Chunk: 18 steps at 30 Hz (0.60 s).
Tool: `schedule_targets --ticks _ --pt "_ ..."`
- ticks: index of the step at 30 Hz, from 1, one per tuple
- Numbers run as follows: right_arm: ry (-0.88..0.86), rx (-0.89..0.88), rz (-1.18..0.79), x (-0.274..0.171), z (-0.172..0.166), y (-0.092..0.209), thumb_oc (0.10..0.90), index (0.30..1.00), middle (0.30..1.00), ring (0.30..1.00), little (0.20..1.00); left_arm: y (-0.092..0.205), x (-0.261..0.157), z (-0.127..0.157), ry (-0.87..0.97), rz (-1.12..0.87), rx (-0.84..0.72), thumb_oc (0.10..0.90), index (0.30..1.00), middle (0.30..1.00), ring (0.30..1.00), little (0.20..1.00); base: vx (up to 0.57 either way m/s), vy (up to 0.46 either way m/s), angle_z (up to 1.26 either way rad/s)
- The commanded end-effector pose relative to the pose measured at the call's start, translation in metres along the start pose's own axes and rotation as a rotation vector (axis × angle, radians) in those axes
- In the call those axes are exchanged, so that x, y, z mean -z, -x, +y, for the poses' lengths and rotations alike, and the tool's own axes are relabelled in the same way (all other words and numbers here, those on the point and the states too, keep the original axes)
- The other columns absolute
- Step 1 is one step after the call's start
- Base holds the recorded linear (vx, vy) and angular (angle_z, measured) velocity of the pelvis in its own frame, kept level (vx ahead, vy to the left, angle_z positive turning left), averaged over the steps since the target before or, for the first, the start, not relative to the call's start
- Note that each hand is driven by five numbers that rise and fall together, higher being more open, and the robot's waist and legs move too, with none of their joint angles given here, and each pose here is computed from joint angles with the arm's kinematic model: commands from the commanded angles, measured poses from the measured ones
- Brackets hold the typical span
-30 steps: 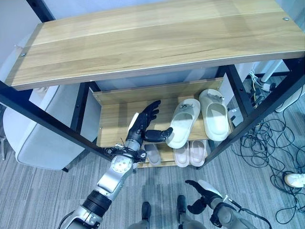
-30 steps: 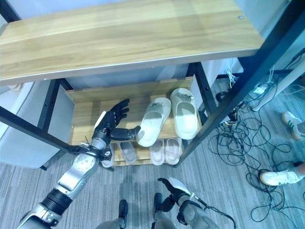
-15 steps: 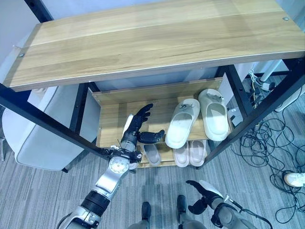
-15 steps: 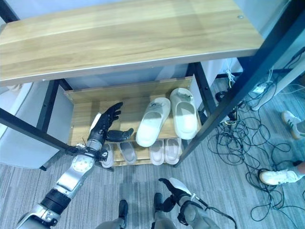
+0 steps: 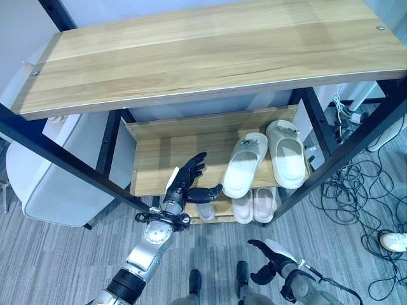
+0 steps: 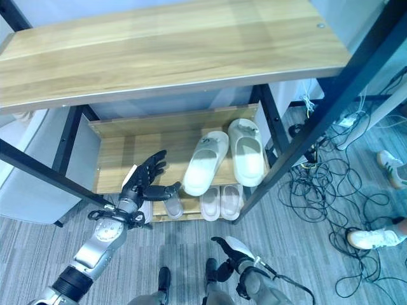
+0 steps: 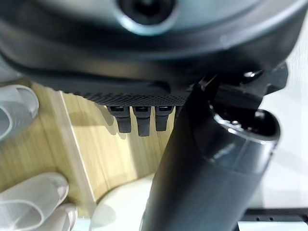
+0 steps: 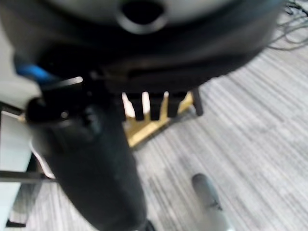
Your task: Arrange the slippers neatly on the shoe rack.
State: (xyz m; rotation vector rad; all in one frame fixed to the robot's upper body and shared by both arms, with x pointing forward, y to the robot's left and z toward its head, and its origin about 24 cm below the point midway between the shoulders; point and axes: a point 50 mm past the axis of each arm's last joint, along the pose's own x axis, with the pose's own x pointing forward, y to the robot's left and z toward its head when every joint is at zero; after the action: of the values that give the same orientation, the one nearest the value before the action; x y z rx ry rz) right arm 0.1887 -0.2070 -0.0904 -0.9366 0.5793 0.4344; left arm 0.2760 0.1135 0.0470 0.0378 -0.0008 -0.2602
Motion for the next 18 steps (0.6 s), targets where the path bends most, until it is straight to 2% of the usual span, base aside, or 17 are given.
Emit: schedule_targets --ticks 1,18 --pt "-0.033 0.032 -0.044 -0.009 0.001 -0.002 0.800 0.900 0.900 0.900 0.900 -0.009 -0.042 -0.018 0.048 -0.211 0.096 0.800 0.900 0.900 0.900 0.900 0.00 0.000 0.00" --pt "-0.017 0.036 -0.053 -0.012 0.000 -0.004 0.800 0.900 0.900 0.900 0.900 -0.010 -0.030 -0.068 0.105 -0.134 0.292 0.800 0.900 0.900 0.900 0.900 -0.01 -0.003 -0.01"
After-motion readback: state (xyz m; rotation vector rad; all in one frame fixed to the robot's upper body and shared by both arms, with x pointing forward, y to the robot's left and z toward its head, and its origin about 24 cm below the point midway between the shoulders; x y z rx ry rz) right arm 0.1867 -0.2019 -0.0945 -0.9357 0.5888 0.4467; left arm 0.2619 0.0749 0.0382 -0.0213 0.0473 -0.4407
